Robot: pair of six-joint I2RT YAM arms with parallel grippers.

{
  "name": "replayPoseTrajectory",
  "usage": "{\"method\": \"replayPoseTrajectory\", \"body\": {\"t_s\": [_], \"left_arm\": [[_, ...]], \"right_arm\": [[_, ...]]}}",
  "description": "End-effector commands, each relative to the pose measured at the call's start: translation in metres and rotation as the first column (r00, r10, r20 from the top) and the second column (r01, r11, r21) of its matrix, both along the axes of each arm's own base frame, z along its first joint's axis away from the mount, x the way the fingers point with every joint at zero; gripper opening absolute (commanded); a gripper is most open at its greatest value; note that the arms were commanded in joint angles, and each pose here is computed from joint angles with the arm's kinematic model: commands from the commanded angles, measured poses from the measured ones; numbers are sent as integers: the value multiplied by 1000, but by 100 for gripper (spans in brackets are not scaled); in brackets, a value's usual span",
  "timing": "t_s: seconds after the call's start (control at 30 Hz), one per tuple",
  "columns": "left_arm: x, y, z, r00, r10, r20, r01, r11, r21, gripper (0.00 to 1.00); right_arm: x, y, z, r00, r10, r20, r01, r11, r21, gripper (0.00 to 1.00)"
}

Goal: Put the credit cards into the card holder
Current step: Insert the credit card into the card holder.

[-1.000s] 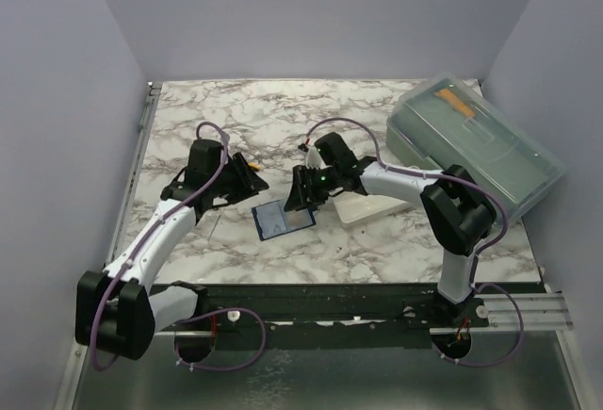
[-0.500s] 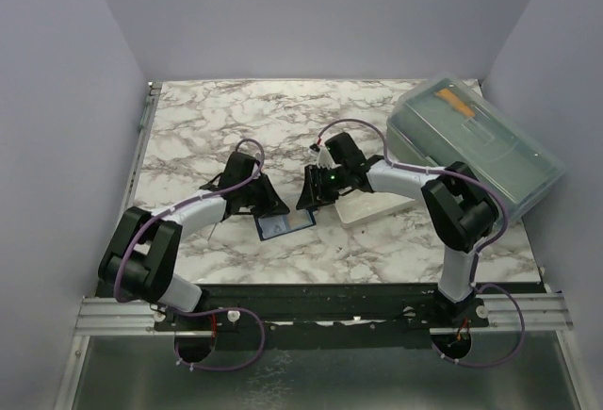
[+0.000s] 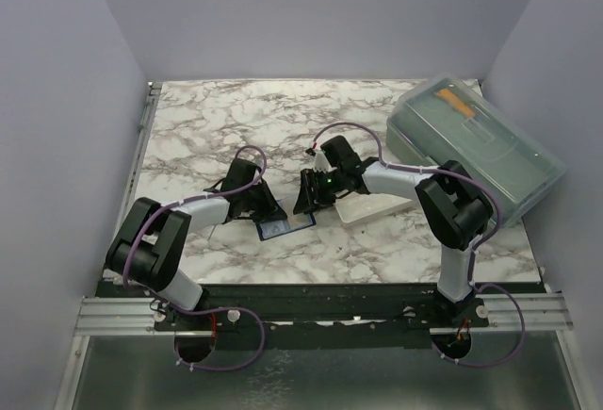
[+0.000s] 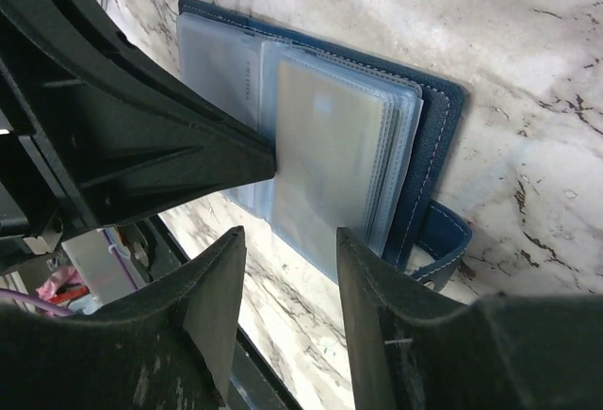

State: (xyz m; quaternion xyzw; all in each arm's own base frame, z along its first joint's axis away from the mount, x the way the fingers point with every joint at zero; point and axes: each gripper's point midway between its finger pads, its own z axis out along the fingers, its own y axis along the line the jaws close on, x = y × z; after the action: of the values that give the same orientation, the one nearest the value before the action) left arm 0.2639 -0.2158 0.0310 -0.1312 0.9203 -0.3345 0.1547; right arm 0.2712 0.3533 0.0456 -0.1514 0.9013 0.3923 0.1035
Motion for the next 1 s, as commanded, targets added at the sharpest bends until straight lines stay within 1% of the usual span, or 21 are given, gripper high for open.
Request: {"method": "replayPoseTrajectory", "body": {"t_s": [0.0, 0.13, 0.37, 0.53, 0.83, 0.97], "left_arm": [[-3, 9, -19, 1000, 17, -7, -17, 998, 56, 9], [-3, 12, -21, 1000, 25, -4, -24, 997, 69, 9], [-6, 14, -24, 1000, 26, -11, -26, 997, 76, 9], [-8, 15, -26, 1000, 27, -13, -26, 996, 80, 9], [-8, 16, -25, 1000, 27, -10, -26, 997, 79, 8], [-7, 16, -25, 1000, 26, -8, -25, 996, 80, 8]], "right_arm": [[7, -14, -16, 1000, -19, 13, 20, 996, -86, 48], [8, -20, -16, 999, -28, 28, 31, 992, -119, 49], [8, -25, -15, 999, -36, 38, 41, 989, -142, 51], [5, -25, -19, 999, -30, 22, 33, 990, -137, 51], [5, -33, -12, 998, -51, 46, 58, 985, -165, 52], [3, -33, -12, 998, -51, 43, 57, 986, -159, 52]]}}
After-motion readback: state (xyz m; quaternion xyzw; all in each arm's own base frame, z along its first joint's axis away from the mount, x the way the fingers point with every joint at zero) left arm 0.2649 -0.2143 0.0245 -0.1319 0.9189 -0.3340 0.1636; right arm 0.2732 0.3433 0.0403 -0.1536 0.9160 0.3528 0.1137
